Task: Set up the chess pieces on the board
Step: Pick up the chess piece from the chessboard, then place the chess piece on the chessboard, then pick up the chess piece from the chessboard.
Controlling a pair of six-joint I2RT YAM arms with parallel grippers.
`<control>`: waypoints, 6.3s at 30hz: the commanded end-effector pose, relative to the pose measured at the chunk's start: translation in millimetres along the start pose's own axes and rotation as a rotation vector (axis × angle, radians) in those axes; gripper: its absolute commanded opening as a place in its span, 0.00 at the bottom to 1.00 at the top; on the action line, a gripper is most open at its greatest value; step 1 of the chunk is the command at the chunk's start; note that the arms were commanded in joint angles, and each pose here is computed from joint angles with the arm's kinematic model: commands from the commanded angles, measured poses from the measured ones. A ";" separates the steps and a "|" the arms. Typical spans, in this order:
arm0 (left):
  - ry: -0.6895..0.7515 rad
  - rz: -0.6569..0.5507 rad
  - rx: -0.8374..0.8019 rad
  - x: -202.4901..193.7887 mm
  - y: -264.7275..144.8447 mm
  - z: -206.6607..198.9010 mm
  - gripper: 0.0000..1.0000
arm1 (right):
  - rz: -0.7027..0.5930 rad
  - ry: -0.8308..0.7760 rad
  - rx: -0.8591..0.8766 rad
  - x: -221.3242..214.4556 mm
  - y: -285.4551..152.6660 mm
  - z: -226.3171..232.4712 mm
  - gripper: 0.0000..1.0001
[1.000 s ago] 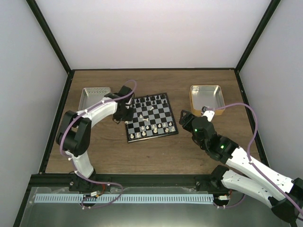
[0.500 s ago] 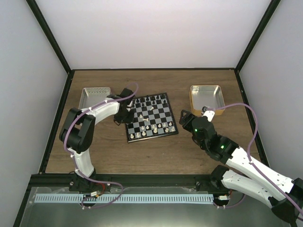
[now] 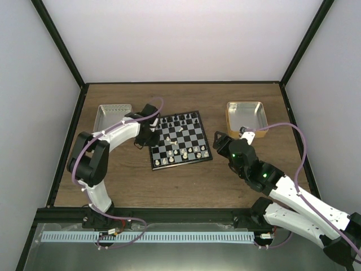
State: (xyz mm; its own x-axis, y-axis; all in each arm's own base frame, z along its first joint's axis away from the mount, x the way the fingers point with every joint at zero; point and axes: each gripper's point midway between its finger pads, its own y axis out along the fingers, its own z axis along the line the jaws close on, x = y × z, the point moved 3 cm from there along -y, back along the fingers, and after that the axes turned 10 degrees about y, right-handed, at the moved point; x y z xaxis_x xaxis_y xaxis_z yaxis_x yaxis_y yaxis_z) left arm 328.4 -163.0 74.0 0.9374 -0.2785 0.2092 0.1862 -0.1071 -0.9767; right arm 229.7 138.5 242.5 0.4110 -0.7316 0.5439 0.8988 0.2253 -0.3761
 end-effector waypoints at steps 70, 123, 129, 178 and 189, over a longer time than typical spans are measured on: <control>0.534 -0.650 -0.665 -3.3 -176.3 -126.6 0.55 | 0.539 -0.300 0.449 -65.6 54.5 81.4 0.01; -0.067 -1.299 0.136 -28.5 -283.5 26.4 0.72 | 0.220 -0.936 0.048 -207.6 116.9 32.3 0.02; -0.066 -1.291 0.140 -26.8 -280.4 26.3 0.72 | 0.223 -0.940 0.010 -210.9 121.4 23.0 0.02; -0.065 -1.272 0.135 -24.6 -275.5 25.9 0.74 | 0.625 -0.736 -0.045 -178.0 175.6 53.0 0.47; -0.056 -1.263 0.134 -23.7 -273.4 25.0 0.74 | 0.702 -0.800 -0.073 -190.3 193.7 33.3 0.45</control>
State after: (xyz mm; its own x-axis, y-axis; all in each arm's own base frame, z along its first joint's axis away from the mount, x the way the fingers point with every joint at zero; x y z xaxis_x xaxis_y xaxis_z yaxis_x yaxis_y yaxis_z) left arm 261.8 -103.8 336.3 0.0969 -0.0041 0.9953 0.9807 -0.1700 -0.0962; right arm 325.2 334.1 85.5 0.8474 0.1574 0.5072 0.4306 0.3554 -0.8297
